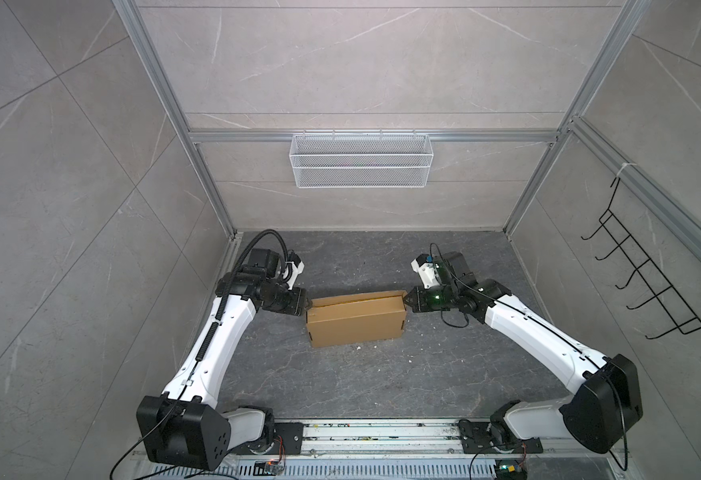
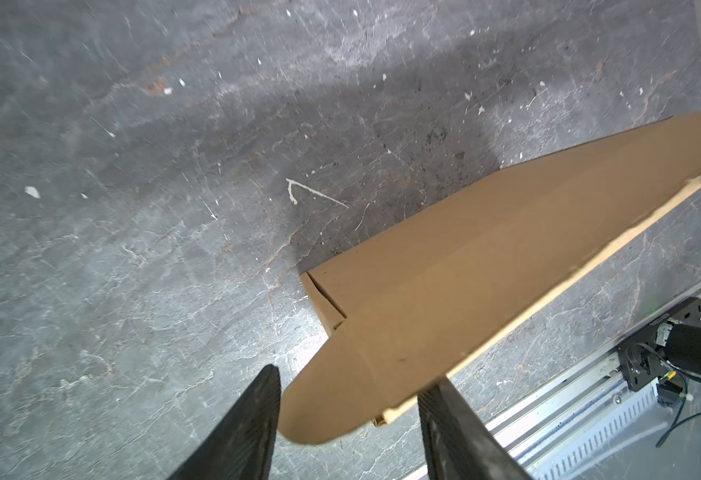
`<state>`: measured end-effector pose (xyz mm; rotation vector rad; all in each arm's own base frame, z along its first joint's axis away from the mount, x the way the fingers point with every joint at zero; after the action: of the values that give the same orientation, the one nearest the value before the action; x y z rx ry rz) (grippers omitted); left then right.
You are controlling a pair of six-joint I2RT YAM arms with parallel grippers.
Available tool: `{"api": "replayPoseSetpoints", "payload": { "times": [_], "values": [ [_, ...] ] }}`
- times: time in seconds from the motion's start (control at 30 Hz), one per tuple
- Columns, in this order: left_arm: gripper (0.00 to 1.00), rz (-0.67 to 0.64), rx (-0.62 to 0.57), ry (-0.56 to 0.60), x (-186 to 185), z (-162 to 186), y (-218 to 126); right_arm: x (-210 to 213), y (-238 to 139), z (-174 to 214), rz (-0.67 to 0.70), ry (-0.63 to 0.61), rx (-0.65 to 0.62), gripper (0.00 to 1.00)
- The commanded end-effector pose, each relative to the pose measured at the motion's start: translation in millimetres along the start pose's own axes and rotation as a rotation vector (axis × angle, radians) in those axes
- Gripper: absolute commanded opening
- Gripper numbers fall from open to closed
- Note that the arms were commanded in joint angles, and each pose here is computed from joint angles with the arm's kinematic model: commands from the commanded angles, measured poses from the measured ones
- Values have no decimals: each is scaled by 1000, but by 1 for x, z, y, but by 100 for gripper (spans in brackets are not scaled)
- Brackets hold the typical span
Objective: Fold the paper box
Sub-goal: 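Grip the box end with the left gripper while the right holds the other end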
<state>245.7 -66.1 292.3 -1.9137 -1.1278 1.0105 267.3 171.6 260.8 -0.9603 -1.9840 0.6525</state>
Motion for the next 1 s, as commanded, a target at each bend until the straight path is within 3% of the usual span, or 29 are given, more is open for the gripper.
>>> {"api": "replayPoseSetpoints", "payload": {
  "times": [0.0,0.33,0.7,0.97],
  "values": [
    [56,-21,12,-1,-1,2,-9,-13,18,26,57,49,170,0],
    [45,-61,86,0,6,8,0,-12,18,25,57,49,167,0],
    [37,-49,74,17,6,-2,5,-12,17,26,59,50,168,0],
    [21,12,77,-20,0,-4,1,-12,17,25,57,55,165,0]
  ]
}}
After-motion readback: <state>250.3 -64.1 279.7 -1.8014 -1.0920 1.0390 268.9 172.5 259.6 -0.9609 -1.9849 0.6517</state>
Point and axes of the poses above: each gripper's point midway between its finger pads, its own y axis out along the fingers, its own x axis along the line the jaws close on, z = x × y, the point moved 10 cm from there along -y, back along the fingers, and after that the axes turned 2 degrees about -y, right-handed, at the moved point
